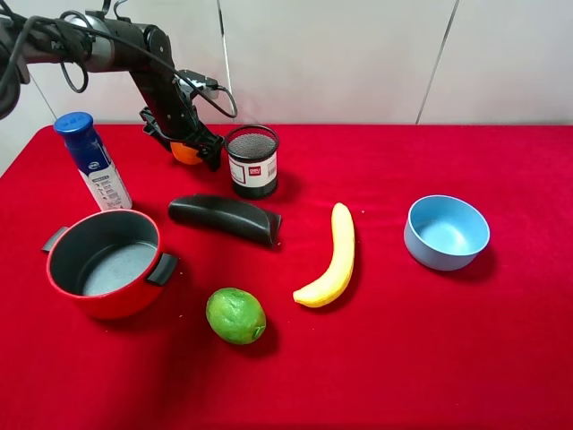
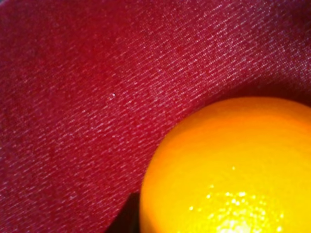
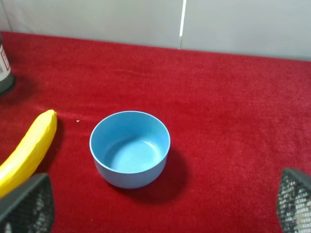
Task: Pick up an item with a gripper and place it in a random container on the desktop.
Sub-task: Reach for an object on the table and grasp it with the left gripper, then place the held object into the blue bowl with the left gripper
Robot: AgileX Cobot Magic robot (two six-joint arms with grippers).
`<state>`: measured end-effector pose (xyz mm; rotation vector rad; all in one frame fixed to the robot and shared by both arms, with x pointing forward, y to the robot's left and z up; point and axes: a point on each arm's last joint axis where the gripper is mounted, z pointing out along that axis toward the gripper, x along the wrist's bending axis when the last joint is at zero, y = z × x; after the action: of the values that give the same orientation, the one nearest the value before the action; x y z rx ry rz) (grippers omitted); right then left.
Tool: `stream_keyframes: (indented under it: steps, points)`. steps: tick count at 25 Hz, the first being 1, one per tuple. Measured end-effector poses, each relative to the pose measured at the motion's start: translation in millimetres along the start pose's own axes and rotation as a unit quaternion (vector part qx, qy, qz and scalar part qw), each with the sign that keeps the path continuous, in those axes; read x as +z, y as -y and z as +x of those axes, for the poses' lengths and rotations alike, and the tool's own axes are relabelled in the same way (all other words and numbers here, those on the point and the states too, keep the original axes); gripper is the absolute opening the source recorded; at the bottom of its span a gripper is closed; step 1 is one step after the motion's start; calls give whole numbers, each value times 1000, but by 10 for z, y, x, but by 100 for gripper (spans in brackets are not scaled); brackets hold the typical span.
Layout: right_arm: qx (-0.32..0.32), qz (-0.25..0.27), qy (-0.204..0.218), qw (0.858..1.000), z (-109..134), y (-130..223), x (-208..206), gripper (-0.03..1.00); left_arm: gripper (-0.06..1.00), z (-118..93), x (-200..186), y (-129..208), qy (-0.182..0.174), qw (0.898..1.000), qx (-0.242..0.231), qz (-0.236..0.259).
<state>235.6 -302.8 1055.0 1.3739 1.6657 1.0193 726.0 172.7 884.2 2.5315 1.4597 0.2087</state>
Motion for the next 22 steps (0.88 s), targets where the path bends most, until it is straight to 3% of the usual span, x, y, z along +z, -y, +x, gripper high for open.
stream_keyframes:
  steps: [8,22]
  points:
    - [0,0,0,1000,0,0,0,69,71,1,0,-3,0,1000,0,-2]
    - [0,0,0,1000,0,0,0,69,71,1,0,-3,0,1000,0,-2]
